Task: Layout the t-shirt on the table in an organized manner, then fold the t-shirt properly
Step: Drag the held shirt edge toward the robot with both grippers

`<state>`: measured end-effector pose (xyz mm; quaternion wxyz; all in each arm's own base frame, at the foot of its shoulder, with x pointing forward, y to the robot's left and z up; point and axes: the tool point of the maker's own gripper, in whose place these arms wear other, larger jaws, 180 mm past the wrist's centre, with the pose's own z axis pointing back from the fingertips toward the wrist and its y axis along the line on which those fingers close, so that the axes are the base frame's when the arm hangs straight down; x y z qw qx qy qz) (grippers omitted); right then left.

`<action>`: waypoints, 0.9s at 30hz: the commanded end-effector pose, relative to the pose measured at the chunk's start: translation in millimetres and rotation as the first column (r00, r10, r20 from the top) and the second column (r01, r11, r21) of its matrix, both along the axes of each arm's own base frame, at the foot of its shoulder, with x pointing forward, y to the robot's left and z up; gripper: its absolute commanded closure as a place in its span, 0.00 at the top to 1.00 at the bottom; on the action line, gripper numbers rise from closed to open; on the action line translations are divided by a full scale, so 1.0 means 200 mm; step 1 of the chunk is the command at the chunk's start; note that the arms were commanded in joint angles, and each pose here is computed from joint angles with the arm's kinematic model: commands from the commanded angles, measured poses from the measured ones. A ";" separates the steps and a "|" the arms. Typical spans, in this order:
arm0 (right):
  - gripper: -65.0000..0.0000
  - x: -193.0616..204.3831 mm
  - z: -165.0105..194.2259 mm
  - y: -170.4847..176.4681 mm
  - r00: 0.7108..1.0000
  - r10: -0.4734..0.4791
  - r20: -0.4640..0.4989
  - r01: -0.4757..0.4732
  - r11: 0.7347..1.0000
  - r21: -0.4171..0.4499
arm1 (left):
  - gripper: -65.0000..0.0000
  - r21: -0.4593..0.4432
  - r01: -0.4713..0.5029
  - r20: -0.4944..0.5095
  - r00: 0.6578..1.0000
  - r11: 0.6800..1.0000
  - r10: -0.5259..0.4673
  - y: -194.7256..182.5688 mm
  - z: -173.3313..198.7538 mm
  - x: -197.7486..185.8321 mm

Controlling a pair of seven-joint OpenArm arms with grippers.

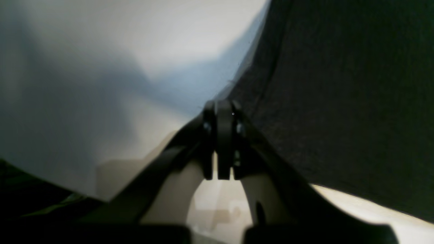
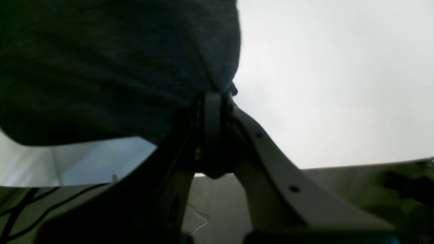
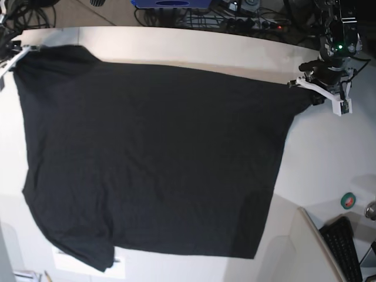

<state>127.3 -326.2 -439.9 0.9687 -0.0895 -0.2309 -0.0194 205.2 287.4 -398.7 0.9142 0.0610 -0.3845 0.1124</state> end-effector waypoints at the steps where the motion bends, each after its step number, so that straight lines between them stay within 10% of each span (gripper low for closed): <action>1: 0.00 0.06 0.09 -0.05 0.999 0.010 0.051 -0.008 0.999 -0.042 | 0.00 0.022 0.009 0.058 0.998 1.000 -0.010 0.01 0.08 0.05; 19: 0.00 0.10 0.03 0.16 0.995 0.087 -0.042 -0.086 0.996 0.021 | 0.00 0.098 -0.101 0.140 0.986 0.990 0.087 0.26 0.26 0.07; 27: 0.00 -0.03 0.00 0.11 0.992 0.006 -0.123 -0.003 1.000 0.023 | 0.00 0.065 -0.008 0.059 0.998 0.998 0.004 0.10 0.14 0.01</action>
